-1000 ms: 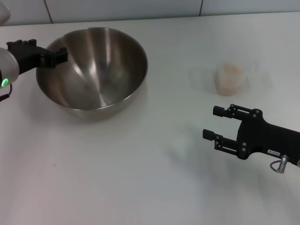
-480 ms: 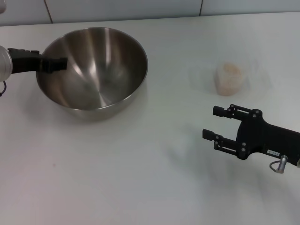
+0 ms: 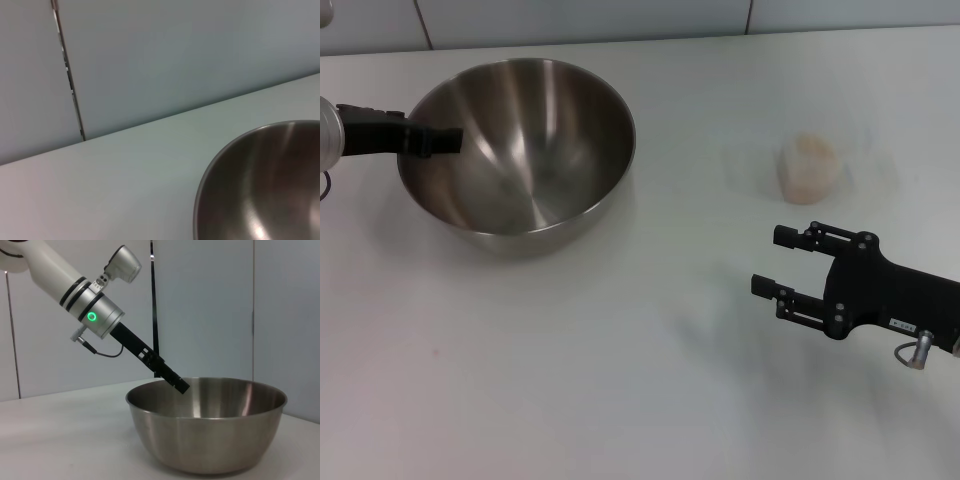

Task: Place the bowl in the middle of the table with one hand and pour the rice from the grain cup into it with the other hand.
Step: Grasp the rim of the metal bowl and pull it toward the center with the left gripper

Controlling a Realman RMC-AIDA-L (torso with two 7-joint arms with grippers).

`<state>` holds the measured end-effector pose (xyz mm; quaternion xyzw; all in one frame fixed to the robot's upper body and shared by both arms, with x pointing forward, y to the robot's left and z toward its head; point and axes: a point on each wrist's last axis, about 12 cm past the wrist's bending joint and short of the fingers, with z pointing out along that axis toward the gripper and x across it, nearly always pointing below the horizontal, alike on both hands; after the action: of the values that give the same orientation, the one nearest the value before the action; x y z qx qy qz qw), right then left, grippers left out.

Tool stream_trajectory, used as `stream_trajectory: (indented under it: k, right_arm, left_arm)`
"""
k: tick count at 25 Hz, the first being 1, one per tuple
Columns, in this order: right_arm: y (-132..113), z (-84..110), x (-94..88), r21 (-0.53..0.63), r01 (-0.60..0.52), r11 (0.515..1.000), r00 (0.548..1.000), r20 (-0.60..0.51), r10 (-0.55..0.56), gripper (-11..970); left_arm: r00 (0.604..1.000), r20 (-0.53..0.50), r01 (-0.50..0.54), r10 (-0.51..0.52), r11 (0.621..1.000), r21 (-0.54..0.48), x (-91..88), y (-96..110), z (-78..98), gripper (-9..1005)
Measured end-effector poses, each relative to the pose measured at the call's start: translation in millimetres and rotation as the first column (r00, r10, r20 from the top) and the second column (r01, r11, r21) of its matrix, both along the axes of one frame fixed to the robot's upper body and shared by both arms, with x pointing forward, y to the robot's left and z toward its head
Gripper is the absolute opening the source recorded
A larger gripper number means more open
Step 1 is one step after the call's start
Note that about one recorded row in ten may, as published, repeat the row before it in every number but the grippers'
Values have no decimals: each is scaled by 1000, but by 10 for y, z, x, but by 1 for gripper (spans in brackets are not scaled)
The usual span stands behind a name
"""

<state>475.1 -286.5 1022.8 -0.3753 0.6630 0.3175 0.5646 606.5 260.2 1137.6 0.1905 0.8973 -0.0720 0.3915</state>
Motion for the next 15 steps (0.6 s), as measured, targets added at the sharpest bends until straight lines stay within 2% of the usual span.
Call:
stream_trajectory:
  k: [7, 15]
  right_arm:
    - [8, -2, -1, 2, -1, 1000, 1000, 0, 1, 652]
    - [7, -1, 0, 2, 0, 1000, 1000, 0, 0, 651]
  left_arm:
    - [1000, -6, -23, 23, 1000, -14, 13, 46, -15, 796]
    - [998, -41, -49, 47, 998, -50, 52, 89, -37, 467]
